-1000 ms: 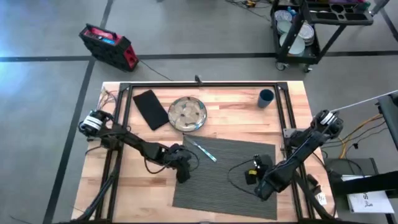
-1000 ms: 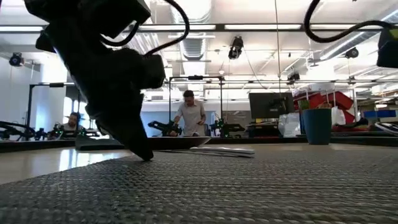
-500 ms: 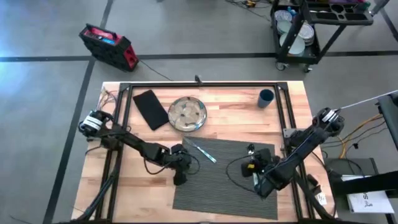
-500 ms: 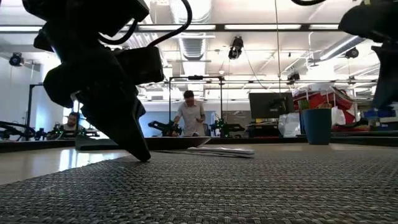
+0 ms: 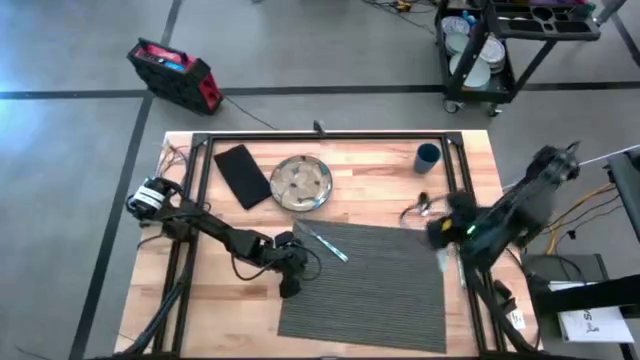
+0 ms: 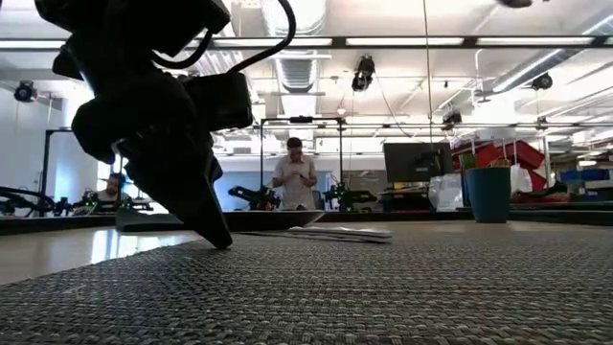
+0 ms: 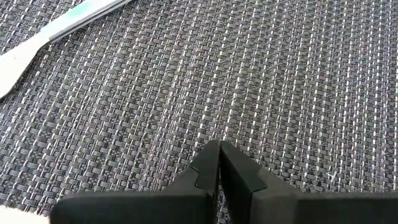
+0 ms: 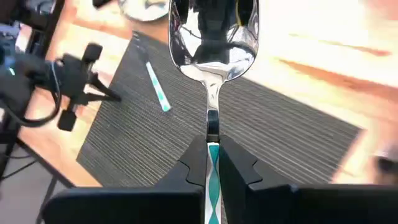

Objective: Set table place
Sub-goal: Put the blue spoon on the gray mat

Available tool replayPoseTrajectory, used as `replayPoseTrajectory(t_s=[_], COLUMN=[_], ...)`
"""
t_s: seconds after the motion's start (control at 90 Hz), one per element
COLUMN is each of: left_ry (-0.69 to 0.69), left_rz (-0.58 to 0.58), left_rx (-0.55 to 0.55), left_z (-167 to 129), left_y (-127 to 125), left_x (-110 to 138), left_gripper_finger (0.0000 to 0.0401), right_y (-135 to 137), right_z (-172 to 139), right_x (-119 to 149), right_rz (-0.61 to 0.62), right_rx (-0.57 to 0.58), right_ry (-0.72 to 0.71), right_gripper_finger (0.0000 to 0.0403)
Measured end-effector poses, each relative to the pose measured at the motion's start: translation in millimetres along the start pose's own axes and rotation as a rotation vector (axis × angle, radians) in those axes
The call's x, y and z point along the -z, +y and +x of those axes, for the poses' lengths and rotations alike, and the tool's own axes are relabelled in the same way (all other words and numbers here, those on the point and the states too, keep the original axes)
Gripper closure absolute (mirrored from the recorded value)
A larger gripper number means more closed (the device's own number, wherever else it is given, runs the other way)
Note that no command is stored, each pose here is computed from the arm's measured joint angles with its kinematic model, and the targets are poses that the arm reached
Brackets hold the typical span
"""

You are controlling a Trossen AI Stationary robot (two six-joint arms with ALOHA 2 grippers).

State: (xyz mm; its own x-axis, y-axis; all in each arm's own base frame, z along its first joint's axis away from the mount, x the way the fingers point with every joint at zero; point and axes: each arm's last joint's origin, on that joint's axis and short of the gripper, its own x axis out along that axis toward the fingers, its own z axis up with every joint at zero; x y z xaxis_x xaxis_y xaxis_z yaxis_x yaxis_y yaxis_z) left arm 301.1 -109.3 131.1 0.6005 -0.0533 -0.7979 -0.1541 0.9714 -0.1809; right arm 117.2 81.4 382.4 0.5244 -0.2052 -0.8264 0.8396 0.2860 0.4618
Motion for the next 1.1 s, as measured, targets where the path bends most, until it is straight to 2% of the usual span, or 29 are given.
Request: replayPoseTrajectory(t_s=[0.067, 0.144, 0.222, 0.322, 0.422, 0.5, 0.656, 0.922, 1.1], left_ry=[0.003, 0.006, -0.003, -0.032, -0.075, -0.091, -0.081, -0.071, -0.063], left_rz=[-0.032, -0.076, -0.107, -0.122, -0.119, -0.108, -0.104, -0.080, -0.076], left_rx=[0.019, 0.029, 0.045, 0.080, 0.102, 0.105, 0.113, 0.117, 0.118], left_z=[0, 0, 0, 0, -1, 0, 1, 1, 1], left_y=[-1, -1, -2, -5, -5, -4, 1, 1, 2], left_x=[-1, -1, -2, -6, -11, -14, -16, -15, -15], left_gripper_finger=[0.0401, 0.0401, 0.0401, 0.0401, 0.0401, 0.0401, 0.0401, 0.0401, 0.0401], right_y=[-12, -23, -30, -34, -34, -36, -41, -42, -41], right_z=[-5, 2, 19, 50, 74, 84, 99, 100, 110], right_x=[-11, -13, -3, 15, 29, 39, 47, 47, 53], right_rz=[0.063, 0.156, 0.220, 0.261, 0.316, 0.310, 0.307, 0.311, 0.292], right_rx=[-0.042, -0.013, 0.069, 0.175, 0.107, 0.064, 0.078, 0.065, 0.108], right_ry=[0.003, -0.005, 0.012, 0.131, 0.203, 0.236, 0.249, 0.246, 0.226], right_gripper_finger=[0.0403, 0.0403, 0.0403, 0.0403, 0.0403, 0.0403, 0.0403, 0.0403, 0.0403])
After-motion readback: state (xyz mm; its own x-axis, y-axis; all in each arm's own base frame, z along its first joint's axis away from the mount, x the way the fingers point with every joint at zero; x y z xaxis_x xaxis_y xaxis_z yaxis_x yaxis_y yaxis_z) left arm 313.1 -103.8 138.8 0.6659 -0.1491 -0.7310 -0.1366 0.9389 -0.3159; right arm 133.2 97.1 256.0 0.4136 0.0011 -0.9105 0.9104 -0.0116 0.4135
